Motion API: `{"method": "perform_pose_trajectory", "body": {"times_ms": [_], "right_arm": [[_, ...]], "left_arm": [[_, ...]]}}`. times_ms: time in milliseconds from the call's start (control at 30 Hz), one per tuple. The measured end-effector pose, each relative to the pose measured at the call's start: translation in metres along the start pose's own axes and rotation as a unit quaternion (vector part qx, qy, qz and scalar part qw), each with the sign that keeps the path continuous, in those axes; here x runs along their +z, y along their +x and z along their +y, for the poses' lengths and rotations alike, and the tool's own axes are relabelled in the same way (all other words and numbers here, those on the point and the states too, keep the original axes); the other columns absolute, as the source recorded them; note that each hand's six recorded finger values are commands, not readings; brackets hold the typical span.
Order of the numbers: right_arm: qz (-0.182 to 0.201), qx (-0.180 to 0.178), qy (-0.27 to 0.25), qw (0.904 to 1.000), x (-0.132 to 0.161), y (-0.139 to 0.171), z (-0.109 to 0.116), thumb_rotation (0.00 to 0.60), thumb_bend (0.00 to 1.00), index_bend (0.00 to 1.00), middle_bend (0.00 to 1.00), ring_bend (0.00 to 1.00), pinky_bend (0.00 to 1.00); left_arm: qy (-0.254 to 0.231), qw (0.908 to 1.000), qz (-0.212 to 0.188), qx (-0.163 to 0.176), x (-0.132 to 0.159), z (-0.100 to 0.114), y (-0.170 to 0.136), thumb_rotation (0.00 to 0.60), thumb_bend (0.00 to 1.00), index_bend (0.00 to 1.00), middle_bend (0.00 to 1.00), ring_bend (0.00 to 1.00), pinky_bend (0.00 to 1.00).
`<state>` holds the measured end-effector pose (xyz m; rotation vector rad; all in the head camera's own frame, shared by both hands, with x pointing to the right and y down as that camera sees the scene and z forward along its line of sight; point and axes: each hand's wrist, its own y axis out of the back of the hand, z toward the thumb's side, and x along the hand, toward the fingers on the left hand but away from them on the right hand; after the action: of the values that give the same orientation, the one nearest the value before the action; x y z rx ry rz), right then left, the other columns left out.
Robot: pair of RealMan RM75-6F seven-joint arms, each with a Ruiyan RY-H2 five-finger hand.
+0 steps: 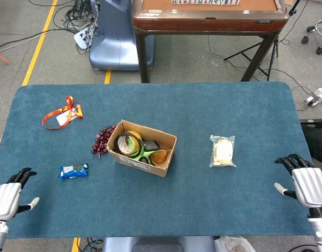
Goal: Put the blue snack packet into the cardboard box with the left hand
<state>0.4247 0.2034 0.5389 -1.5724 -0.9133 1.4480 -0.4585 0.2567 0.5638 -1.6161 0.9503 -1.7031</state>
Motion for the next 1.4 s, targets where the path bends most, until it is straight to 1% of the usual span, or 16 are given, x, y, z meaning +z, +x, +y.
{"method": "perform_pose_trajectory", "body": {"times_ms": [133,200,267,333,400,467,533,633,833,900,933,967,1033,1167,1400], "right_arm": [[0.0,0.001,0.0,1.0,0.0,0.0,-0.001,0.6,0.0,0.36,0.38,0.23,0.44],[0.001,0.002,0.0,1.0,0.0,-0.001,-0.001,0.6,0.0,0.36,0.38,0.23,0.44],[0.001,0.003,0.001,1.0,0.001,-0.001,-0.002,0.6,0.0,0.36,0.38,0.23,0.44],[0.0,0.003,0.001,1.0,0.001,-0.001,-0.002,0.6,0.0,0.36,0.38,0.23,0.44],[0.0,0.002,0.001,1.0,0.001,-0.001,-0.002,0.6,0.0,0.36,0.38,0.23,0.44],[-0.002,0.001,0.001,1.0,0.0,-0.001,-0.001,0.6,0.0,0.36,0.38,0.23,0.44],[-0.003,0.001,0.001,1.0,0.0,-0.001,-0.001,0.6,0.0,0.36,0.38,0.23,0.44],[-0.003,0.0,0.002,1.0,-0.001,0.001,-0.001,0.6,0.0,0.36,0.38,0.23,0.44],[-0.004,-0.009,0.001,1.0,0.0,0.004,0.004,0.6,0.0,0.36,0.38,0.23,0.44],[-0.004,-0.011,0.0,0.9999,-0.001,0.005,0.006,0.6,0.0,0.36,0.38,0.23,0.44],[-0.004,-0.012,-0.001,0.9999,-0.001,0.005,0.006,0.6,0.0,0.36,0.38,0.23,0.44],[-0.004,-0.013,-0.001,0.9999,-0.001,0.006,0.007,0.6,0.0,0.36,0.38,0.23,0.44],[-0.004,-0.016,-0.002,0.9999,-0.001,0.007,0.009,0.6,0.0,0.36,0.38,0.23,0.44],[-0.003,-0.021,-0.006,0.9998,-0.001,0.008,0.012,0.6,0.0,0.36,0.38,0.23,0.44],[-0.002,-0.023,-0.009,0.9997,-0.002,0.009,0.016,0.6,0.0,0.36,0.38,0.23,0.44]], "left_arm": [[0.001,1.0,0.001,-0.002,-0.001,-0.001,0.0,0.6,0.17,0.26,0.17,0.26,0.54],[0.001,1.0,0.002,-0.002,-0.001,-0.002,0.001,0.6,0.17,0.26,0.18,0.26,0.51],[0.0,1.0,0.001,0.001,0.0,-0.001,0.001,0.6,0.17,0.27,0.18,0.26,0.41],[-0.002,1.0,-0.002,0.006,0.002,0.001,0.002,0.6,0.17,0.29,0.19,0.26,0.26],[-0.007,0.9999,-0.007,0.01,0.005,0.002,0.003,0.6,0.17,0.3,0.19,0.25,0.2],[-0.015,0.9997,-0.015,0.013,0.01,0.004,0.004,0.6,0.17,0.31,0.19,0.21,0.16],[-0.027,0.9993,-0.021,0.012,0.014,0.004,0.007,0.6,0.17,0.31,0.18,0.17,0.15],[-0.036,0.9988,-0.035,0.002,0.022,0.002,0.013,0.6,0.17,0.31,0.16,0.15,0.16],[-0.025,0.9968,-0.069,-0.033,0.045,-0.008,0.03,0.6,0.17,0.29,0.15,0.14,0.2],[-0.02,0.9959,-0.076,-0.043,0.052,-0.011,0.036,0.6,0.17,0.28,0.11,0.1,0.2],[-0.018,0.9955,-0.079,-0.05,0.056,-0.014,0.04,0.6,0.17,0.27,0.07,0.07,0.2],[-0.016,0.9952,-0.08,-0.054,0.059,-0.016,0.043,0.6,0.17,0.26,0.03,0.04,0.2],[-0.013,0.9944,-0.083,-0.064,0.065,-0.02,0.051,0.6,0.17,0.25,0.0,0.0,0.2],[-0.009,0.9931,-0.087,-0.078,0.075,-0.029,0.066,0.6,0.17,0.25,0.0,0.0,0.2],[-0.003,0.9919,-0.075,-0.103,0.078,-0.044,0.086,0.6,0.17,0.25,0.0,0.0,0.19]]}}
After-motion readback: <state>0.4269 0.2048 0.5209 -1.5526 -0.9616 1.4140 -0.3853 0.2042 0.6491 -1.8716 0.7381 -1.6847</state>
